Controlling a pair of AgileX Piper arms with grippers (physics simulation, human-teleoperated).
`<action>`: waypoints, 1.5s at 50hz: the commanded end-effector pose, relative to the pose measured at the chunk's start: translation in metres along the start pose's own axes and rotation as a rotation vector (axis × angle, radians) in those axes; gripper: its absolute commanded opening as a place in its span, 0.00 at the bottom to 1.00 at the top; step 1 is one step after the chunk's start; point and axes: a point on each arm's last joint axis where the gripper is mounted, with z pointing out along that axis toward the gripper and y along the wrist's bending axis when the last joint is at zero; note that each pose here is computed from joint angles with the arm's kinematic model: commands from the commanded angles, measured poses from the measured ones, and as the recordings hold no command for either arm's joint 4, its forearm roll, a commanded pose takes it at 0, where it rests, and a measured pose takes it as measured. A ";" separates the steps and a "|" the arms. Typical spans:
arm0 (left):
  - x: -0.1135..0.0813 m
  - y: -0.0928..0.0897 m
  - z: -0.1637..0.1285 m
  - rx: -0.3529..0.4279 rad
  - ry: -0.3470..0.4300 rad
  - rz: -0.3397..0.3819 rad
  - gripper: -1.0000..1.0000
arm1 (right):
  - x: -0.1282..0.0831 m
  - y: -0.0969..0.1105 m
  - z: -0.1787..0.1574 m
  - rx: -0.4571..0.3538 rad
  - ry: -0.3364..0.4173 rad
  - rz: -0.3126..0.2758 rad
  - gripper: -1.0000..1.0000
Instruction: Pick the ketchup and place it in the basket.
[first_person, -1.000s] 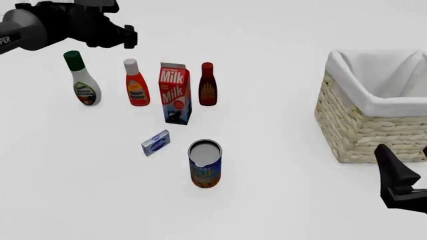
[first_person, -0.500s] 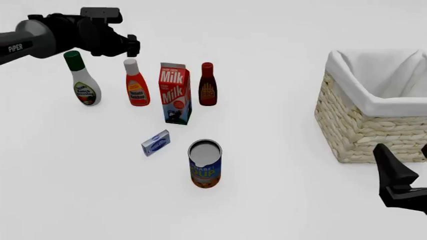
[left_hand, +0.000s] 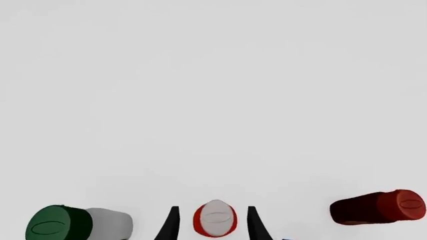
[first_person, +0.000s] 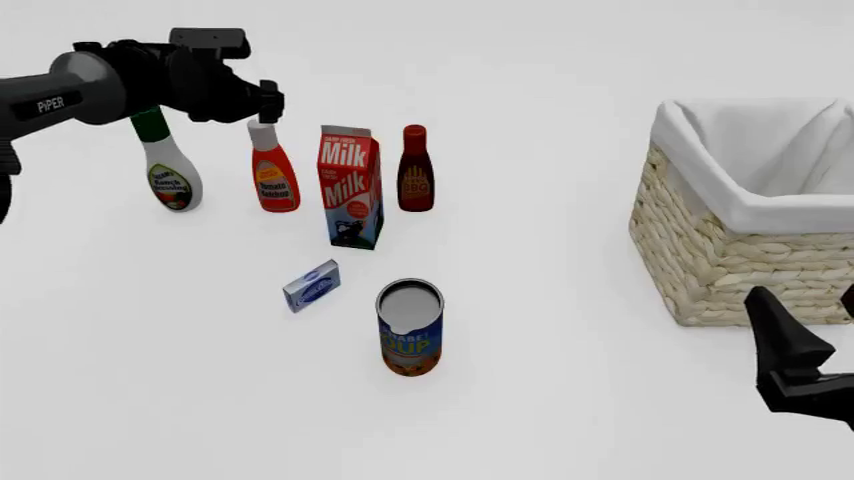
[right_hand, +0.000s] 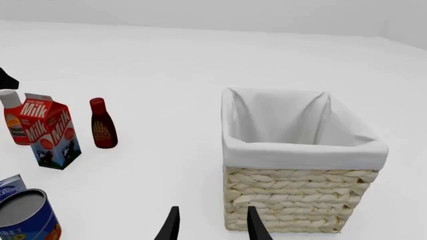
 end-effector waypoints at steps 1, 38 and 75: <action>0.004 0.000 0.009 0.000 0.011 -0.001 1.00 | 0.000 0.000 0.000 -0.001 0.001 0.002 1.00; 0.030 -0.002 0.034 0.002 0.060 -0.008 1.00 | 0.000 0.000 0.002 -0.003 0.007 0.007 1.00; 0.034 0.003 0.029 -0.006 0.081 -0.034 0.00 | 0.000 0.000 0.000 -0.002 -0.003 0.009 1.00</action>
